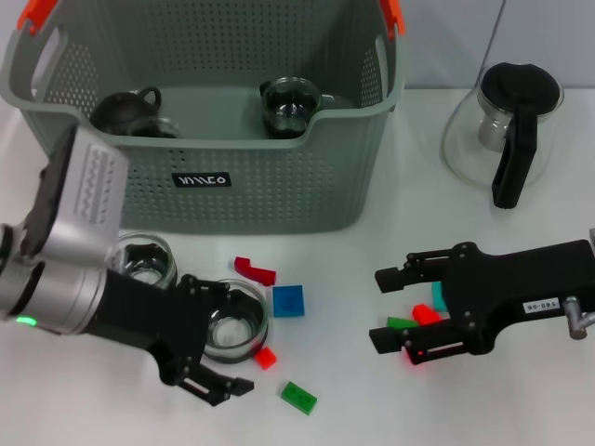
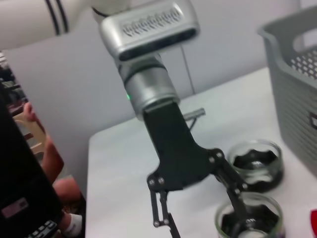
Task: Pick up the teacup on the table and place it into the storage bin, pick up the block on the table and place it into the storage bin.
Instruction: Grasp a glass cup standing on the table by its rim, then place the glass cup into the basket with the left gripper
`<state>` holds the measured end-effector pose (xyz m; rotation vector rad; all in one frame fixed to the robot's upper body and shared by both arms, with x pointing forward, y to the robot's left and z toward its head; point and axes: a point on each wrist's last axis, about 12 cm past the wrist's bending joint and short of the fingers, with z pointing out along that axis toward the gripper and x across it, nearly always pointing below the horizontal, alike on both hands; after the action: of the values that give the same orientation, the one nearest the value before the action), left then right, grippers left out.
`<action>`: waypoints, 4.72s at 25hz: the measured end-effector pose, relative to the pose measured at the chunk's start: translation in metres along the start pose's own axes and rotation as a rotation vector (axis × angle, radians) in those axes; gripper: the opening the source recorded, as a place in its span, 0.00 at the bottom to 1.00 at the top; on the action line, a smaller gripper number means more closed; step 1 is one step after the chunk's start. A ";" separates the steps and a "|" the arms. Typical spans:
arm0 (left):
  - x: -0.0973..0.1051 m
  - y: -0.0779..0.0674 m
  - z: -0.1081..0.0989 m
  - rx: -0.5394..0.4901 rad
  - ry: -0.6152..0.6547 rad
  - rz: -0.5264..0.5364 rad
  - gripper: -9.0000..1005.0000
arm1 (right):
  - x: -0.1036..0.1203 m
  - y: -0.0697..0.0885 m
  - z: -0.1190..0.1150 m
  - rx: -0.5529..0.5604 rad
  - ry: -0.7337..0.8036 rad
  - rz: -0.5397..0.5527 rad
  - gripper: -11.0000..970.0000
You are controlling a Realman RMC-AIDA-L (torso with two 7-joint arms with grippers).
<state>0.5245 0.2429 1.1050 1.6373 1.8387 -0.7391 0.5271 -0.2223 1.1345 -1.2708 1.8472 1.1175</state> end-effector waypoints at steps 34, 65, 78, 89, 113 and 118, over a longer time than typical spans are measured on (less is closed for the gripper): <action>-0.024 0.013 0.034 -0.062 0.305 -0.041 0.61 | 0.010 -0.011 -0.006 0.032 -0.025 0.075 0.83; -0.096 0.019 -0.035 0.070 -0.310 -0.172 0.07 | 0.027 -0.006 -0.041 0.019 -0.011 0.135 0.83; -0.133 0.139 -0.016 -0.465 -0.310 -0.455 0.07 | 0.045 -0.005 -0.044 0.007 0.047 0.161 0.83; -0.136 0.156 0.032 -0.626 -0.172 -0.426 0.07 | 0.045 -0.006 -0.043 0.005 0.053 0.158 0.83; -0.110 0.153 0.027 -0.731 -0.144 -0.493 0.38 | 0.046 -0.005 -0.039 0.001 0.046 0.151 0.83; -0.125 0.139 -0.025 -0.688 -0.291 -0.533 0.48 | 0.046 -0.006 -0.040 0.007 0.043 0.152 0.83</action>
<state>0.6732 0.1896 1.2079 0.5825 2.0111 -0.4336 0.5156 -0.2786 1.1115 -1.1745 2.0056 1.1697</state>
